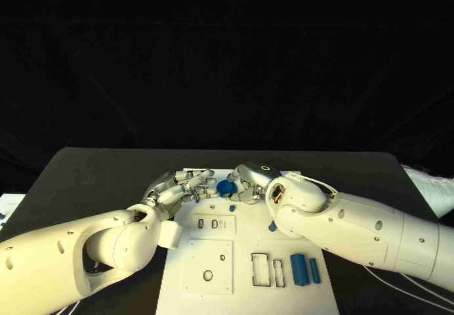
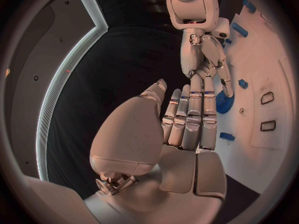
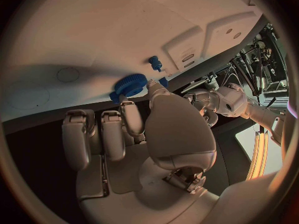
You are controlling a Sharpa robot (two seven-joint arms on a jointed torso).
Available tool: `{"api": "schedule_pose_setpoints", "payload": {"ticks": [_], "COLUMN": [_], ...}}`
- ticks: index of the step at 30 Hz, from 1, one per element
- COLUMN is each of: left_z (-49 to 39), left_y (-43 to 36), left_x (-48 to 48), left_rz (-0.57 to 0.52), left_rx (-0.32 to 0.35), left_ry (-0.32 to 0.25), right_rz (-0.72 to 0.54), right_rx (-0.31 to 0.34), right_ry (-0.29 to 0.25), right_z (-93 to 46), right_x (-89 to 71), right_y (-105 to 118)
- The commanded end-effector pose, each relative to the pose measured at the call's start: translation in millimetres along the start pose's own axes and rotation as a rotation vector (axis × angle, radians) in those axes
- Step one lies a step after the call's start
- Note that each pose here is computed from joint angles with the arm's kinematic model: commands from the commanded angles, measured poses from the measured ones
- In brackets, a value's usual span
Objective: Assemble the parts on the task board
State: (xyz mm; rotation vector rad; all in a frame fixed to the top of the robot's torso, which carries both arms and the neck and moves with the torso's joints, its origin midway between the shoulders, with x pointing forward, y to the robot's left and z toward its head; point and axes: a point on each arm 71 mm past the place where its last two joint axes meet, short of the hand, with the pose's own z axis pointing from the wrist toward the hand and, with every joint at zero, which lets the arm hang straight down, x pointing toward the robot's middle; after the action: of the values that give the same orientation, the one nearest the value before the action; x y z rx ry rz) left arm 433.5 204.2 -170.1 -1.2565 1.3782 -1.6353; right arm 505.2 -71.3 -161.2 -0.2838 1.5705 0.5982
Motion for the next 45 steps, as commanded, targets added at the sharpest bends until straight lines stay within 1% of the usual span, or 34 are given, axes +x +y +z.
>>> {"api": "schedule_pose_setpoints", "payload": {"ticks": [1, 4, 7, 11, 13, 18, 21, 24, 27, 28, 30, 33, 36, 37, 42, 45], "left_z": [0.0, 0.0, -0.1, -0.1, -0.1, 0.0, 0.0, 0.1, 0.4, 0.4, 0.8, 1.4, 2.3, 2.8, 4.5, 5.4], "left_y": [-1.3, -1.3, -1.4, -1.4, -1.4, -1.4, -1.5, -1.5, -1.4, -1.3, -1.2, -0.8, -0.1, 0.3, 1.7, 2.6], "left_x": [1.3, 1.2, 1.0, 0.7, 0.5, -0.2, -0.7, -1.2, -1.6, -1.7, -2.1, -2.7, -2.7, -2.7, -3.6, -4.6], "left_rz": [-0.003, -0.003, -0.003, -0.003, -0.003, -0.002, -0.002, -0.001, -0.001, -0.001, -0.001, -0.001, -0.001, -0.002, -0.001, 0.000], "left_rx": [0.010, 0.010, 0.010, 0.010, 0.010, 0.010, 0.010, 0.011, 0.011, 0.011, 0.010, 0.010, 0.010, 0.010, 0.009, 0.009], "left_ry": [0.006, 0.006, 0.005, 0.004, 0.004, 0.003, 0.002, 0.001, 0.001, 0.000, 0.000, -0.001, 0.000, 0.000, -0.001, -0.003], "right_rz": [-0.026, -0.023, -0.021, -0.012, -0.005, 0.039, 0.079, 0.140, 0.217, 0.227, 0.276, 0.326, 0.335, 0.331, 0.308, 0.303], "right_rx": [0.023, 0.027, 0.029, 0.021, 0.012, -0.010, -0.024, -0.029, -0.023, -0.021, -0.015, -0.002, -0.001, 0.003, 0.039, 0.064], "right_ry": [0.045, 0.012, -0.009, -0.047, -0.076, -0.171, -0.203, -0.199, -0.164, -0.158, -0.131, -0.118, -0.112, -0.112, -0.116, -0.110], "right_z": [-0.8, -2.3, -4.2, -7.8, -10.2, -19.7, -26.8, -36.2, -49.8, -51.8, -61.4, -72.8, -83.8, -90.0, -104.7, -110.6], "right_x": [5.6, 2.9, 1.0, -2.8, -5.6, -16.2, -22.5, -29.1, -35.7, -36.6, -40.1, -44.0, -44.7, -44.1, -40.3, -35.6], "right_y": [-2.8, -4.6, -6.5, -7.1, -7.1, -12.7, -19.7, -31.2, -49.0, -51.8, -66.3, -87.1, -104.2, -113.1, -139.1, -152.5]}}
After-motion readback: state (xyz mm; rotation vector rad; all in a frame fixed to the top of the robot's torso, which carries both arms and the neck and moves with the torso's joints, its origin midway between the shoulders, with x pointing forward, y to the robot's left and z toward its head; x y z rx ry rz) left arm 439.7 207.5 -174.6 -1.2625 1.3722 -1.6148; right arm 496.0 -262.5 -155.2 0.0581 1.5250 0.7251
